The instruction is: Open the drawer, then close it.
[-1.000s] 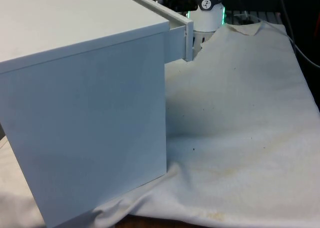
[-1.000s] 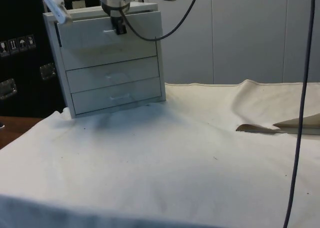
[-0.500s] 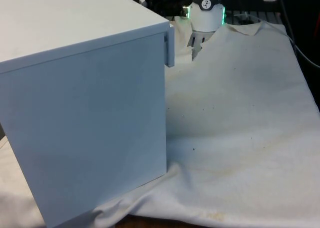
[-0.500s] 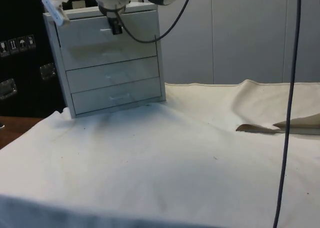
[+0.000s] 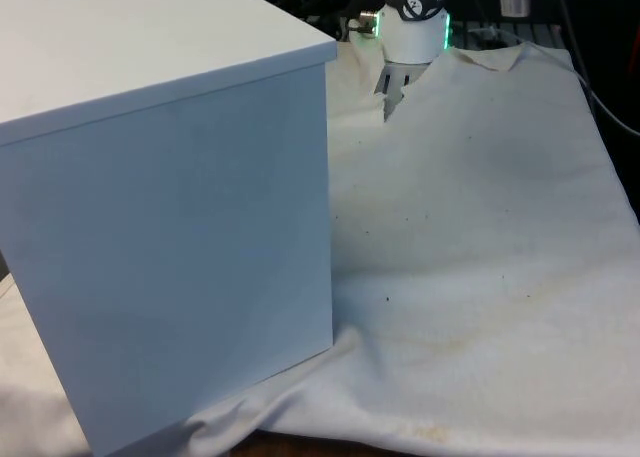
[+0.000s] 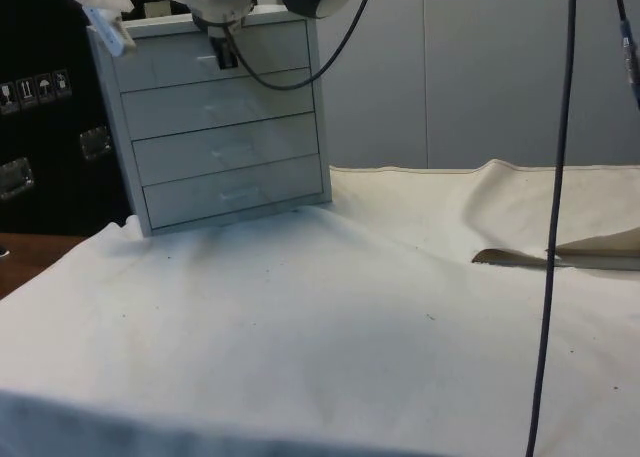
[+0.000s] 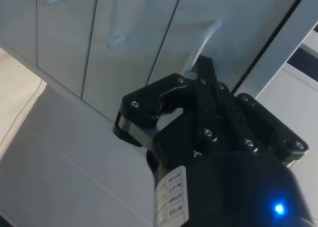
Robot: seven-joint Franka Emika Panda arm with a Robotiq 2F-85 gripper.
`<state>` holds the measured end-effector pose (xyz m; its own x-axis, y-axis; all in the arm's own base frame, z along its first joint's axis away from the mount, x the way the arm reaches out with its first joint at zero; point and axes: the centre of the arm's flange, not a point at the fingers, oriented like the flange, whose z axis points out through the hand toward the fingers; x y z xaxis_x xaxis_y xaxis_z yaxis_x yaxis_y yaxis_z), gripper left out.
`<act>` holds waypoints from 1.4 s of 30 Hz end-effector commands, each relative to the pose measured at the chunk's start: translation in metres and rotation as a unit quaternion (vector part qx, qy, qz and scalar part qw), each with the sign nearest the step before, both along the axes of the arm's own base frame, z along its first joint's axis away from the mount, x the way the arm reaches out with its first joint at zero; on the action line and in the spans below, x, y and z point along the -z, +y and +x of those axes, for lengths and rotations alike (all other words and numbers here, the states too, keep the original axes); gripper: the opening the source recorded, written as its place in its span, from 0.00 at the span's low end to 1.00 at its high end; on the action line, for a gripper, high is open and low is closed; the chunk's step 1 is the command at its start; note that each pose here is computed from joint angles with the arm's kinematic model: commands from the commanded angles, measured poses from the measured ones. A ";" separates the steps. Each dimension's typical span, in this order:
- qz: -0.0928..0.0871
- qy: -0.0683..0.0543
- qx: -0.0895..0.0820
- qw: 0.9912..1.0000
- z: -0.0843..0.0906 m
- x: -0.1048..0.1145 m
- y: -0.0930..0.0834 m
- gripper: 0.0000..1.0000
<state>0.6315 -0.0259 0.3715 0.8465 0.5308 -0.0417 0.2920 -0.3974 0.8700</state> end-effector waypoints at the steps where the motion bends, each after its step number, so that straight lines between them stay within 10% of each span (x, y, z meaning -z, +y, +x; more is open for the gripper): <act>1: -0.001 -0.003 -0.002 1.000 0.003 -0.001 -0.007 0.00; 24: -0.007 0.001 0.005 1.000 -0.005 -0.004 0.018 0.00; 42: -0.004 0.000 0.014 1.000 -0.043 -0.016 0.060 0.00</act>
<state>0.5903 0.0323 0.3863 0.8626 0.5037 -0.0476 0.2849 -0.4058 0.8685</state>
